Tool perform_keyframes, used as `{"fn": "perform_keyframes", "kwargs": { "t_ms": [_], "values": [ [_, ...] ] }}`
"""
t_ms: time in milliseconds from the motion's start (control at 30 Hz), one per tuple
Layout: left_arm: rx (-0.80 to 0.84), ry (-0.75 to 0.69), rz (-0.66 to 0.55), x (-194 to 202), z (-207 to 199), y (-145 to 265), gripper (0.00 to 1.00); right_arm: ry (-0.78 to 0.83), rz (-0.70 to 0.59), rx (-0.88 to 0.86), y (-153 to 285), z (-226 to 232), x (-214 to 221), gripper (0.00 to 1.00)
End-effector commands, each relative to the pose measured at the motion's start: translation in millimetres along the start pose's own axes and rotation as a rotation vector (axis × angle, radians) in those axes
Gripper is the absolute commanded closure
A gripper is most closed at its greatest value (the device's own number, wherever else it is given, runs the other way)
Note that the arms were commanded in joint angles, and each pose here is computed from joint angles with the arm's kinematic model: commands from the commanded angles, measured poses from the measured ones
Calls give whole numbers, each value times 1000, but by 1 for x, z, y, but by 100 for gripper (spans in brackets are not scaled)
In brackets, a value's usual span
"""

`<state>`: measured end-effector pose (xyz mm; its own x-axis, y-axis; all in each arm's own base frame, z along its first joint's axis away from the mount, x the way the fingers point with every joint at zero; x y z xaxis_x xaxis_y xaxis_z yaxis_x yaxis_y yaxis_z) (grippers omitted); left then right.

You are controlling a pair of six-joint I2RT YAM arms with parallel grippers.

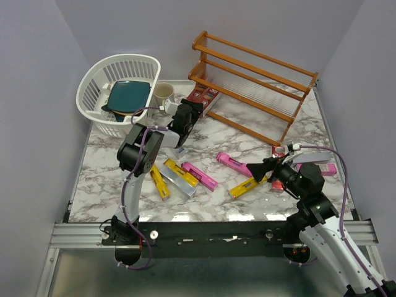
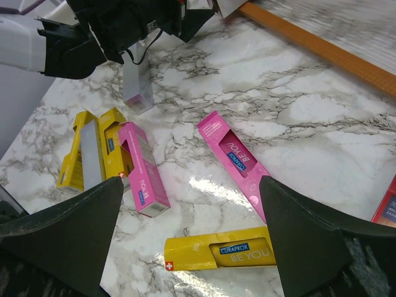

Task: Place and organize the toothpastes onto the shelf
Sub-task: Adjust the toothpaste on the shelf.

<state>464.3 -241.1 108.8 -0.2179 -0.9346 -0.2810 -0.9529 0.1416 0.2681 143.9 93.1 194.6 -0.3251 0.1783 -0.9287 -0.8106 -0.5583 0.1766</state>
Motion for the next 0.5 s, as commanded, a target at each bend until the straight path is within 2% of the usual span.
{"fn": "perform_keyframes", "kwargs": {
  "t_ms": [0, 400, 467],
  "values": [
    [-37, 42, -17, -3, 17, -11, 29, 7, -9, -16, -1, 1, 2, 0],
    [-32, 43, 10, 3, 22, -16, 30, 7, -6, -18, -1, 1, 3, 0],
    [-23, 44, 20, 3, 21, -15, 36, 6, -4, -16, -1, 1, 3, 0]
  ]
}}
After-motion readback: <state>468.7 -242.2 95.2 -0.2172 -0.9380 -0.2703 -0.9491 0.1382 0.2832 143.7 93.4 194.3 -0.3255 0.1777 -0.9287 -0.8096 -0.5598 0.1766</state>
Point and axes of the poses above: each gripper's point midway between its finger pads, its own y axis back along the fingers, its own z axis along the line the jaws close on, x = y × z, the point moved 9 cm from there along y, back along the fingers, and after that the axes turned 6 degrees about y, right-handed, at the moved point
